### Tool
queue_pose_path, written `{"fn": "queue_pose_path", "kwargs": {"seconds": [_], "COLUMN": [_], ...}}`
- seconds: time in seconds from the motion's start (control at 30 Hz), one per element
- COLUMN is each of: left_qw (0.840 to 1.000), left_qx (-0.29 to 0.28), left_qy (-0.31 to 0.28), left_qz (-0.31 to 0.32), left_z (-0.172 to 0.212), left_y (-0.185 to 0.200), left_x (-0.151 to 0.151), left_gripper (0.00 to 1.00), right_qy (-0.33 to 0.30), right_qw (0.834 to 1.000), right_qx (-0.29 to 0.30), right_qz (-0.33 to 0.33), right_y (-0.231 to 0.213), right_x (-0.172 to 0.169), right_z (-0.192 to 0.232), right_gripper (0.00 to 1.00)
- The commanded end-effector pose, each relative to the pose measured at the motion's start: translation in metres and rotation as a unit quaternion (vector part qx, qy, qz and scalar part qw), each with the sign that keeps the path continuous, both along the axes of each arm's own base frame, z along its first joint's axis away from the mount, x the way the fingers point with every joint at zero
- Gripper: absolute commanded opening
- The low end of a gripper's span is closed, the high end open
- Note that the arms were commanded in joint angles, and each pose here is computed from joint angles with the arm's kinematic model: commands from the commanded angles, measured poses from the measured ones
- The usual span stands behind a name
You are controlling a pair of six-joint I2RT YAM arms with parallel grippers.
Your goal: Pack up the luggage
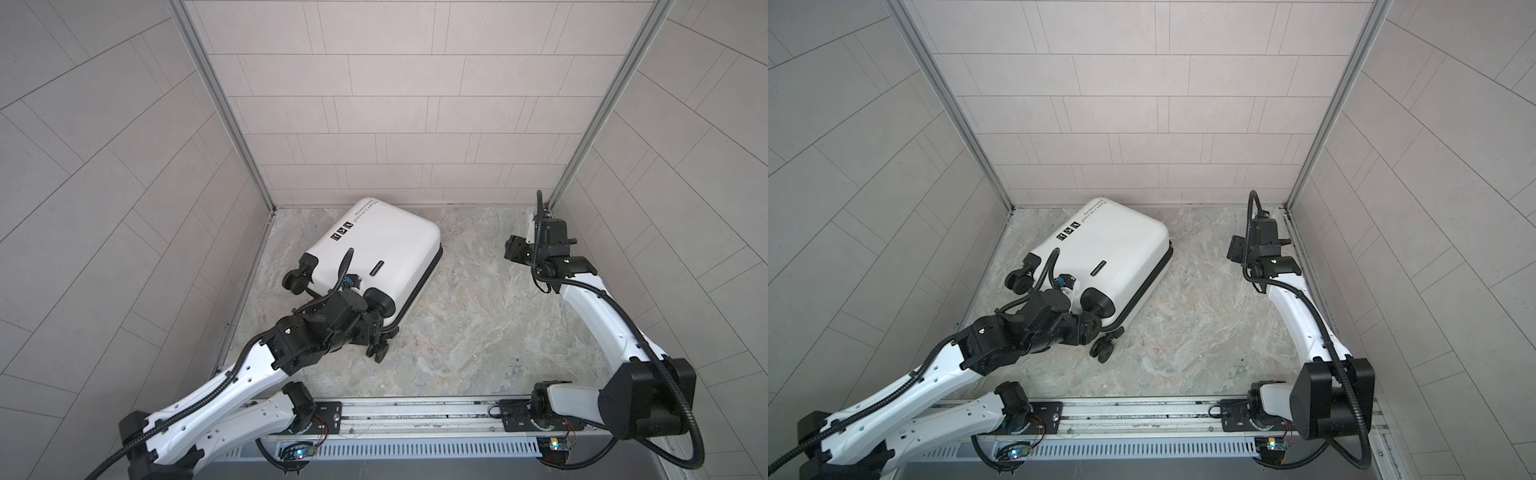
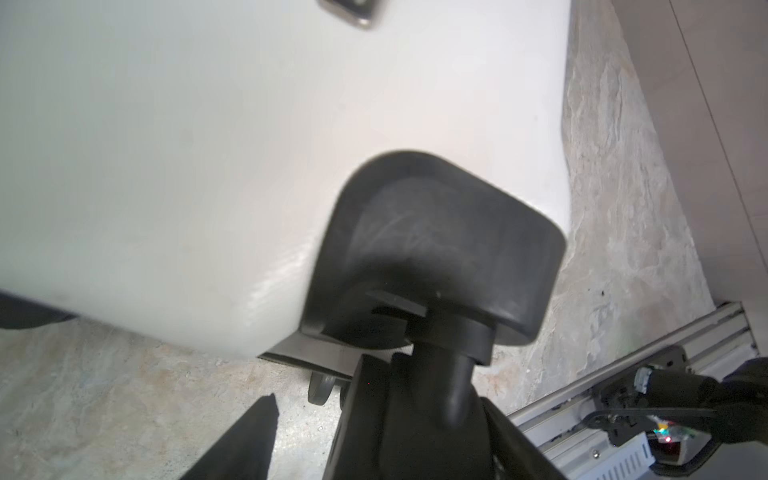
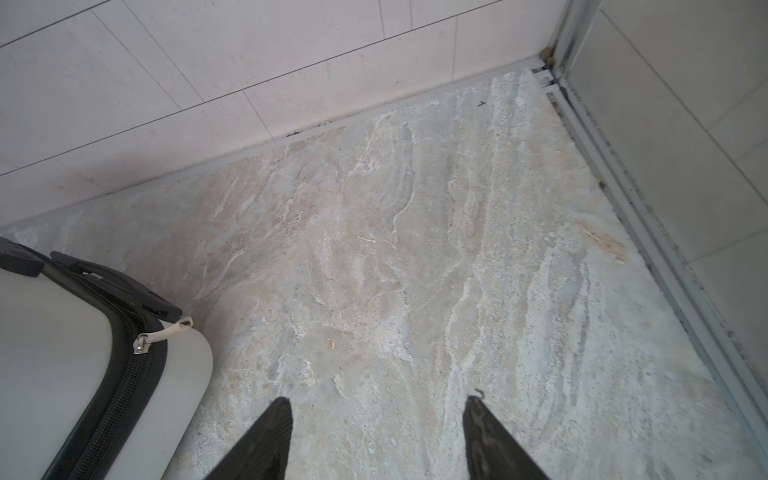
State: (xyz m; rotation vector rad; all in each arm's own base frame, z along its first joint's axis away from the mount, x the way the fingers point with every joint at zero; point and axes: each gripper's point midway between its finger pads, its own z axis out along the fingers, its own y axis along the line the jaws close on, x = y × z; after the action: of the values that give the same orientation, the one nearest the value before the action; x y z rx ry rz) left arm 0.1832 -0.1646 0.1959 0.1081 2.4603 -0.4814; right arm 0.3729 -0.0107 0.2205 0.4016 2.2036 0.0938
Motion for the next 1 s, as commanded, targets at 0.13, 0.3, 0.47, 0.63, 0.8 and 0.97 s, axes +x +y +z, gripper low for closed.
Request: {"fn": "queue_pose_path", "kwargs": {"seconds": [0.13, 0.3, 0.47, 0.63, 0.8, 0.97], "left_qw": [0.991, 0.987, 0.980, 0.969, 0.958, 0.955], "left_qx": [-0.012, -0.019, -0.040, -0.086, -0.116, -0.121], "left_qy": [-0.059, -0.055, -0.038, -0.007, -0.010, -0.011], "left_qz": [0.117, 0.149, 0.190, 0.233, 0.262, 0.269], "left_z": [0.024, 0.023, 0.013, -0.010, -0.020, -0.023], "left_y": [0.044, 0.060, 0.074, 0.083, 0.090, 0.089], "left_x": [0.011, 0.010, 0.011, 0.014, 0.018, 0.026], "left_gripper": [0.95, 1.00, 1.00, 1.00, 1.00, 1.00], "right_qy": [-0.038, -0.078, -0.031, 0.003, 0.007, 0.006], "right_qw": [0.998, 0.995, 0.999, 0.999, 0.995, 0.988], "right_qx": [0.010, 0.011, 0.017, 0.037, 0.080, 0.110], "right_qz": [-0.043, -0.059, -0.025, 0.017, 0.064, 0.104], "right_y": [-0.012, -0.017, -0.006, 0.010, 0.034, 0.057], "right_x": [-0.039, -0.055, -0.054, -0.047, -0.038, -0.029], "right_z": [0.012, 0.016, 0.006, -0.005, -0.014, -0.018], "right_gripper": [0.82, 1.00, 1.00, 0.99, 0.98, 0.98]}}
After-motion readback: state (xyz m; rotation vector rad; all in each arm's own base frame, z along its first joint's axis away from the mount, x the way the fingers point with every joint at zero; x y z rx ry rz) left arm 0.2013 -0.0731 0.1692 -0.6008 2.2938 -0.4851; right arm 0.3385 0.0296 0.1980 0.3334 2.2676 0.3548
